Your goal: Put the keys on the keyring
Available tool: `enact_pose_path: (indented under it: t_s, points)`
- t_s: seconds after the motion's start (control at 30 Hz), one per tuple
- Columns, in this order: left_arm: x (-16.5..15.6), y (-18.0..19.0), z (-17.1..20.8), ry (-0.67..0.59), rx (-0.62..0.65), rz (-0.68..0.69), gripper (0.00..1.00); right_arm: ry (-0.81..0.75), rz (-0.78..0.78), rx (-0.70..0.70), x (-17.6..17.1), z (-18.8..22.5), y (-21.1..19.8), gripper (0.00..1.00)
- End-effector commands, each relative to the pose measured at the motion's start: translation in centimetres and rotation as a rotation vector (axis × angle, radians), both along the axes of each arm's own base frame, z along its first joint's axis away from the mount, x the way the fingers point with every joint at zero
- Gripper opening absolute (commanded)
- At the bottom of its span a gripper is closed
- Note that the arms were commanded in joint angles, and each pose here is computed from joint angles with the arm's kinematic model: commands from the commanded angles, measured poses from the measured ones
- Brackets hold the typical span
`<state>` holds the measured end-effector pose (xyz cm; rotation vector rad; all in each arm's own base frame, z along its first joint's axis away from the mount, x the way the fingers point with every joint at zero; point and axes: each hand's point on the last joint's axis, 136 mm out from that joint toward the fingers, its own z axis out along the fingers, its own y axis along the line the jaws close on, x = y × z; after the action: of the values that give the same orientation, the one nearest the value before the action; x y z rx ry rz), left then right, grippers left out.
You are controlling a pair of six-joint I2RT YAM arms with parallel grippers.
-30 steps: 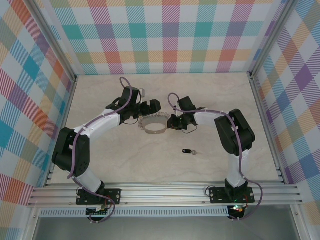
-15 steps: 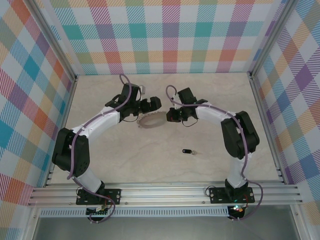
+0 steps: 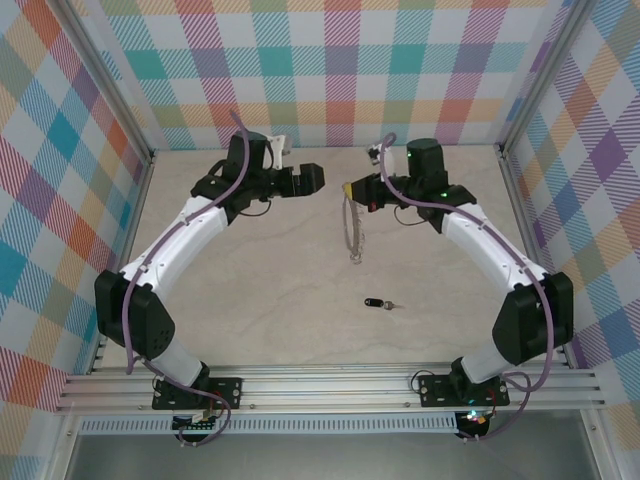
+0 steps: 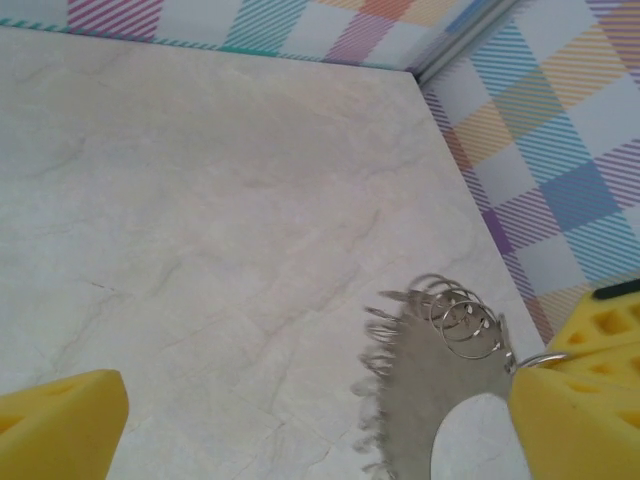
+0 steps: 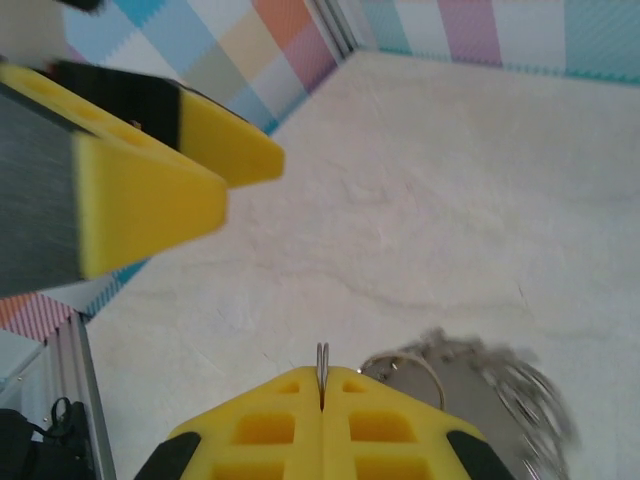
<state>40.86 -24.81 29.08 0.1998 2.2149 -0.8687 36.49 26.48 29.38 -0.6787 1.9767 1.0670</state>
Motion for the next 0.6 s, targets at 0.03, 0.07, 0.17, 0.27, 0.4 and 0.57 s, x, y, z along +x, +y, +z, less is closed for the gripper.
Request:
enact_pose_path:
  t_s: [0.03, 0.07, 0.17, 0.27, 0.4, 0.57]
  points:
    - [-0.6, -0.2, 3.3, -0.104, -0.030, -0.099, 0.92, -0.085, 0.115, 0.099, -1.6, 3.2, -0.1, 0.00]
    - [-0.7, -0.4, 3.6, -0.115, -0.032, -0.115, 0.90, -0.084, 0.124, 0.110, -1.7, 3.5, -0.2, 0.00]
    - [-0.8, -1.0, 4.4, -0.142, -0.038, -0.168, 0.82, -0.072, 0.140, 0.139, -1.6, 3.8, -0.6, 0.00]
    - [-1.2, -1.9, 5.2, -0.170, -0.062, -0.249, 0.75, -0.060, 0.159, 0.163, -1.4, 4.1, -0.8, 0.00]
    - [-2.1, -3.4, 6.4, -0.212, -0.119, -0.375, 0.68, -0.038, 0.198, 0.186, -1.6, 4.2, -0.7, 0.00]
    - [-2.6, -4.7, 6.6, -0.197, -0.180, -0.474, 0.52, -0.029, 0.229, 0.208, -2.0, 4.6, -1.0, 0.00]
